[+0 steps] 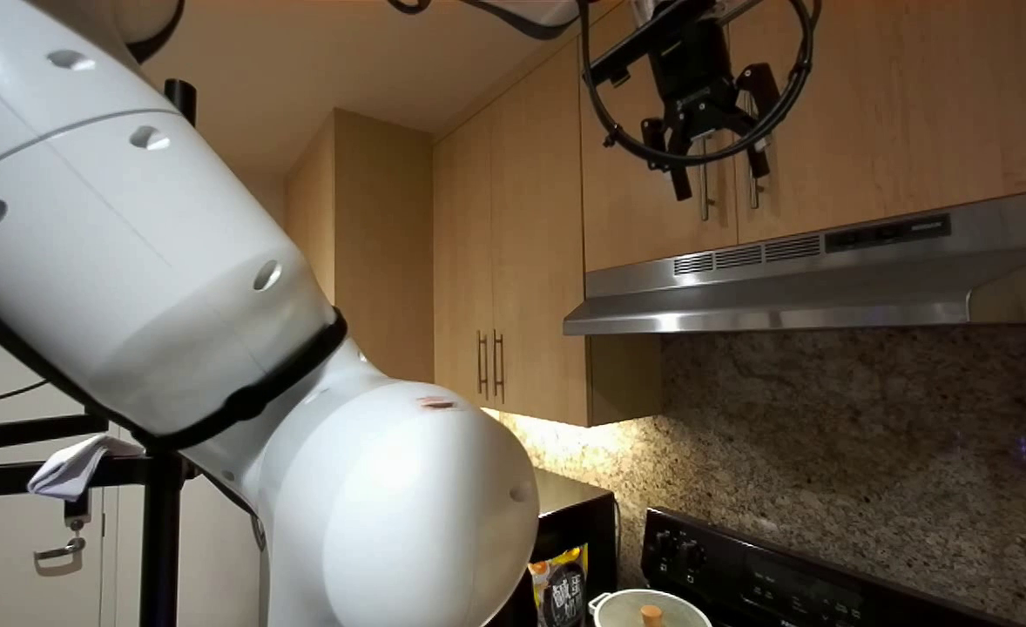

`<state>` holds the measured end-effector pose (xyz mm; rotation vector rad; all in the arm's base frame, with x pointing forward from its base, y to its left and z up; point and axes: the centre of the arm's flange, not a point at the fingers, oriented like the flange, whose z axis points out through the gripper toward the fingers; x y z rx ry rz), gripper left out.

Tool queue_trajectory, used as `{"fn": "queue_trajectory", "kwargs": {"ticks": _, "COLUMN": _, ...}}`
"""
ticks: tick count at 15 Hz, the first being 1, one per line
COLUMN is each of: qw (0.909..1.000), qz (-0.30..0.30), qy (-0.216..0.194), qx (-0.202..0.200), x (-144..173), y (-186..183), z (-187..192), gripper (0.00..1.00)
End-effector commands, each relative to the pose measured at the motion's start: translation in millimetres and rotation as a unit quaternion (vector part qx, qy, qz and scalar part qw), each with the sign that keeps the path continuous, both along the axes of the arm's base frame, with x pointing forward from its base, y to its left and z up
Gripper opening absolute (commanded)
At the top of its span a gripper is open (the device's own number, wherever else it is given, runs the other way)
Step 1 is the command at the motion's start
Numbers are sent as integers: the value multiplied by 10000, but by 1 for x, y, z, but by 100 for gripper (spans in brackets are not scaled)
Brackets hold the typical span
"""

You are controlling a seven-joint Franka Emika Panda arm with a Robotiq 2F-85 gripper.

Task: Close the open drawer

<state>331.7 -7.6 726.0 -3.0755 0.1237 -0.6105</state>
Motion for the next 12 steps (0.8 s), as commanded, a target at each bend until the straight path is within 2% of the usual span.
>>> {"fn": "queue_trajectory", "kwargs": {"ticks": 1, "qw": 9997, "qz": 1, "qy": 242, "qx": 23, "x": -6, "y": -6, "z": -11, "gripper": 100}}
{"fn": "queue_trajectory", "kwargs": {"ticks": 5, "qw": 9983, "qz": -145, "qy": 558, "qx": 89, "x": -15, "y": -10, "z": -37, "gripper": 100}}
{"fn": "queue_trajectory", "kwargs": {"ticks": 8, "qw": 9944, "qz": -151, "qy": 1049, "qx": 45, "x": -21, "y": -8, "z": -68, "gripper": 100}}
{"fn": "queue_trajectory", "kwargs": {"ticks": 10, "qw": 9900, "qz": -337, "qy": 1369, "qx": 53, "x": -23, "y": -7, "z": -91, "gripper": 100}}
{"fn": "queue_trajectory", "kwargs": {"ticks": 12, "qw": 9872, "qz": -632, "qy": 1462, "qx": 43, "x": -20, "y": -6, "z": -112, "gripper": 100}}
